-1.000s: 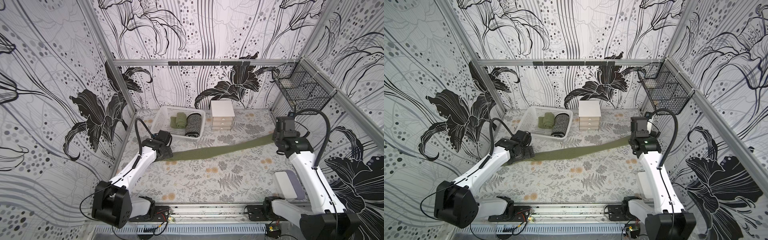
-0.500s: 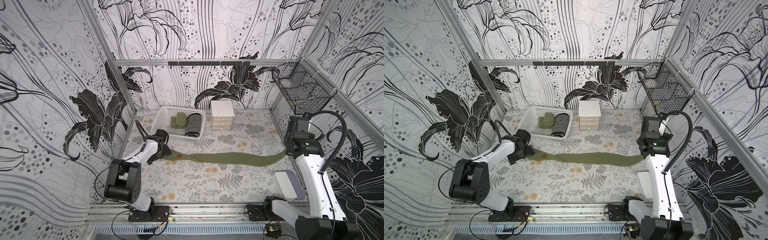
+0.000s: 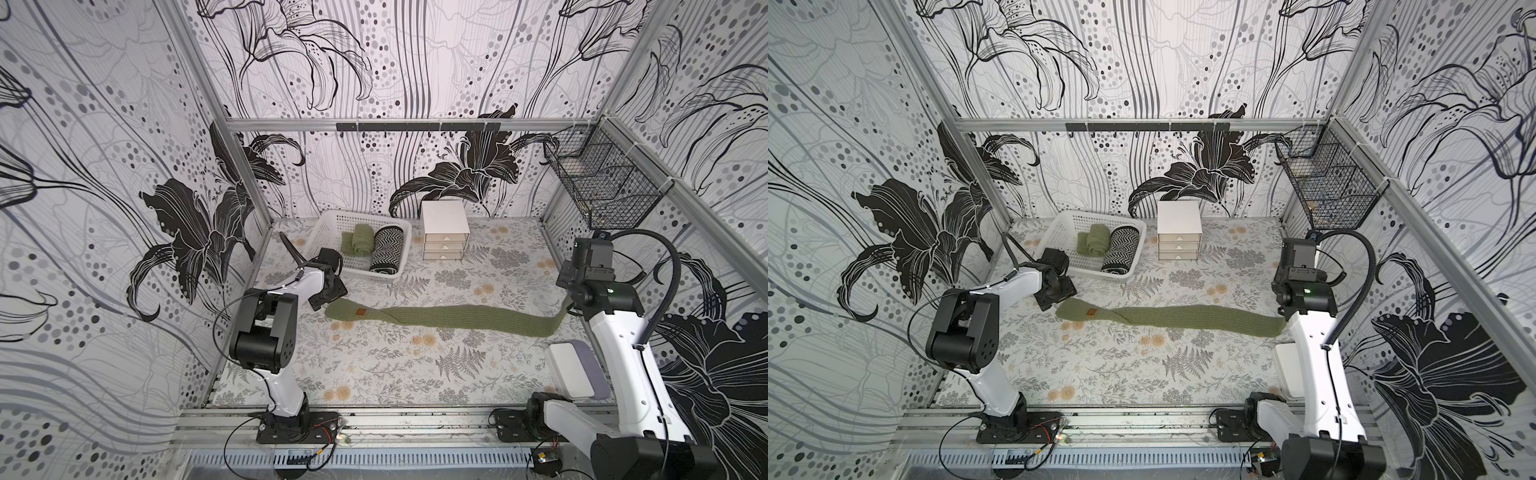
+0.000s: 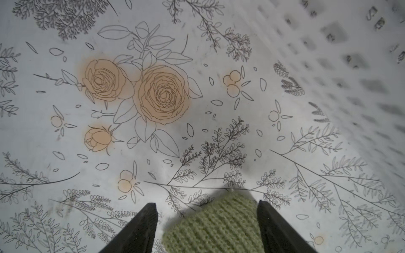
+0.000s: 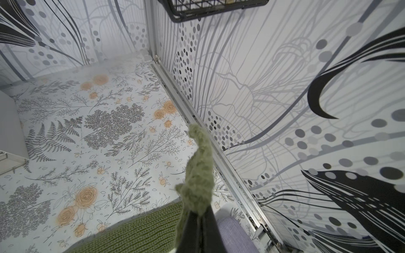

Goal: Roll up the scarf and place it into the basket
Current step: Flatten out the scarf at the center of the board.

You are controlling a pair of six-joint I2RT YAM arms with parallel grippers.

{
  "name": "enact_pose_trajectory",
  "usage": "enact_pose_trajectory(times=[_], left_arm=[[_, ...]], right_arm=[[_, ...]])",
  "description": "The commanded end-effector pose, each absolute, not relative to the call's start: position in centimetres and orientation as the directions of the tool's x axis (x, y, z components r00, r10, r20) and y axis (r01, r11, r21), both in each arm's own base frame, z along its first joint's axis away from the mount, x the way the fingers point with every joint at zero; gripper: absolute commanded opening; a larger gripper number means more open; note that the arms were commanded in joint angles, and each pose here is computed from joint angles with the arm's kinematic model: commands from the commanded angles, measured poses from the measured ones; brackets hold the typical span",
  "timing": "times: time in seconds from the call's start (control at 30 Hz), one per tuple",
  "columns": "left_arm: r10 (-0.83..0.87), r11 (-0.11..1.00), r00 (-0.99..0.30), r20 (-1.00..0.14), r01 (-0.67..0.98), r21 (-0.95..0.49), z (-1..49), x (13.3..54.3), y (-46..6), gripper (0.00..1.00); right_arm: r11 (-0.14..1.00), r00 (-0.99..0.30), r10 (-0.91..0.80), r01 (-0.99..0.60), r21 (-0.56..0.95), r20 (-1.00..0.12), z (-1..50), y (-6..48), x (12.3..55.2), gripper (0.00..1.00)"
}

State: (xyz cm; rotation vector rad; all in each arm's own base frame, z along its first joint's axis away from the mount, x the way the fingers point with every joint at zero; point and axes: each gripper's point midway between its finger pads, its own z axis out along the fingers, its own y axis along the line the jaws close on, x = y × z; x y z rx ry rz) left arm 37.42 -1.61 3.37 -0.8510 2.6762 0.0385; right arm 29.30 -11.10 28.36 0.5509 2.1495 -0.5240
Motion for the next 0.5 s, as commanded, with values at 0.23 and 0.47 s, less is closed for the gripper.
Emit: enact_pose_trajectory(times=[0.23, 0.47], left_arm=[[-0.516, 0.851, -0.794, -0.322, -0.518, -0.086, 1.2, 37.9, -4.7, 0.53], [-0.528, 0.839, -0.784, -0.328, -0.540, -0.060, 1.3, 35.9, -4.5, 0.07]], right_arm=[[0.829, -0.543, 0.220, 0.541, -0.137, -0.810, 28.2, -10.6, 29.2, 0.00], [0.839, -0.540, 0.229, 0.531, -0.118, -0.810, 28.1, -10.3, 29.3, 0.00]])
